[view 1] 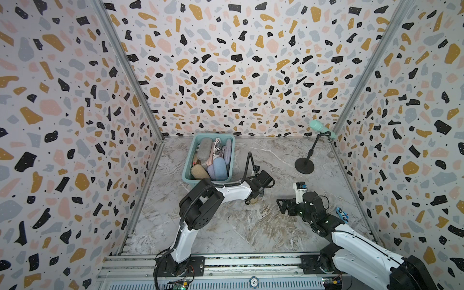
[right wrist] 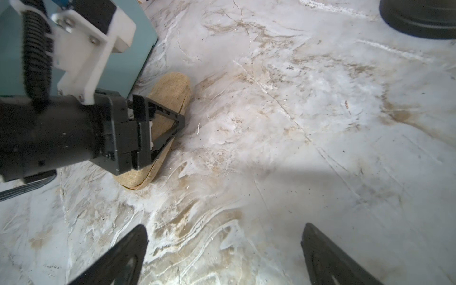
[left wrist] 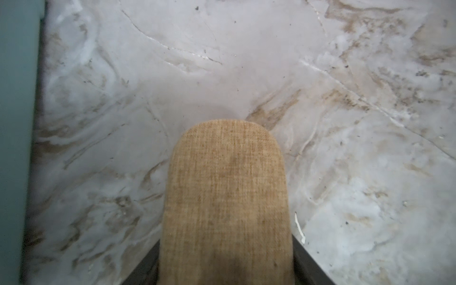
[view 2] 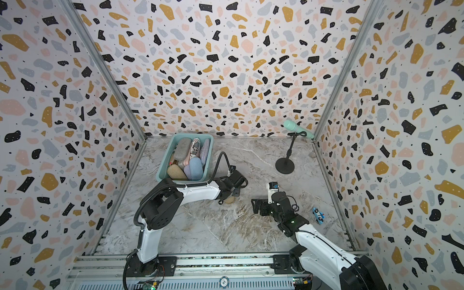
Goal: Put the glasses cases into the storage boxes
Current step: Pick up the glasses case at the center of the board, then place the glasses case in the storage box.
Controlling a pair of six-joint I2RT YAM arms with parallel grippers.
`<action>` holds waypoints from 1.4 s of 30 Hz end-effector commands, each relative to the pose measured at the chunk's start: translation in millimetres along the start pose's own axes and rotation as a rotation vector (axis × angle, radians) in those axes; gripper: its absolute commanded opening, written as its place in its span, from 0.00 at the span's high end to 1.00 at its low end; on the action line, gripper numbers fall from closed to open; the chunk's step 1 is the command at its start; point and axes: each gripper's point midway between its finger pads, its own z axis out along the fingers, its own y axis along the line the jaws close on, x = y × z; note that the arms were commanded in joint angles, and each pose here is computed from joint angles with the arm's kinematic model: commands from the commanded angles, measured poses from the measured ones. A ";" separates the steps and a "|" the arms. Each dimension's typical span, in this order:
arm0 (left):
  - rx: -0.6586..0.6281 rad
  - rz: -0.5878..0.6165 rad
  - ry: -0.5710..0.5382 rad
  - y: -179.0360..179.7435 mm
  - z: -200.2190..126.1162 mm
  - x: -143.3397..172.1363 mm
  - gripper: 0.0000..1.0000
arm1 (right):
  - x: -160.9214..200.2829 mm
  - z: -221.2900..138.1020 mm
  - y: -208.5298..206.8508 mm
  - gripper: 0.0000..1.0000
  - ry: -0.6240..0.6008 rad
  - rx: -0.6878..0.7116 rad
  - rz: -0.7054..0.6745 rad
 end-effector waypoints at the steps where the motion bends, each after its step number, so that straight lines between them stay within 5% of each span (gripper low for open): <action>1: 0.096 0.027 -0.123 -21.6 -42.8 -36.9 0.43 | -10.8 -2.5 6.2 0.02 -0.018 -0.018 -0.002; 15: 0.168 0.034 -0.433 8.2 -197.9 -129.6 0.43 | -17.3 -3.9 12.6 0.02 -0.020 -0.039 0.006; 19: 0.127 -0.053 -0.476 62.3 -217.2 -153.2 0.43 | -18.6 -3.2 14.1 0.02 -0.024 -0.046 0.013; 23: -0.007 -0.204 -0.520 152.6 -230.3 -167.8 0.43 | -22.5 -0.4 21.7 0.02 -0.014 -0.078 0.021; 29: -0.121 -0.390 -0.454 248.7 -199.4 -138.2 0.39 | -25.0 5.3 28.8 0.03 -0.005 -0.108 0.033; 36: -0.144 -0.366 -0.209 256.4 -121.8 -89.7 0.40 | -30.4 3.4 32.9 0.03 0.000 -0.115 0.025; 42: -0.120 -0.377 -0.262 255.3 -133.8 -90.3 0.34 | -26.7 -1.0 25.8 0.02 -0.005 -0.085 0.020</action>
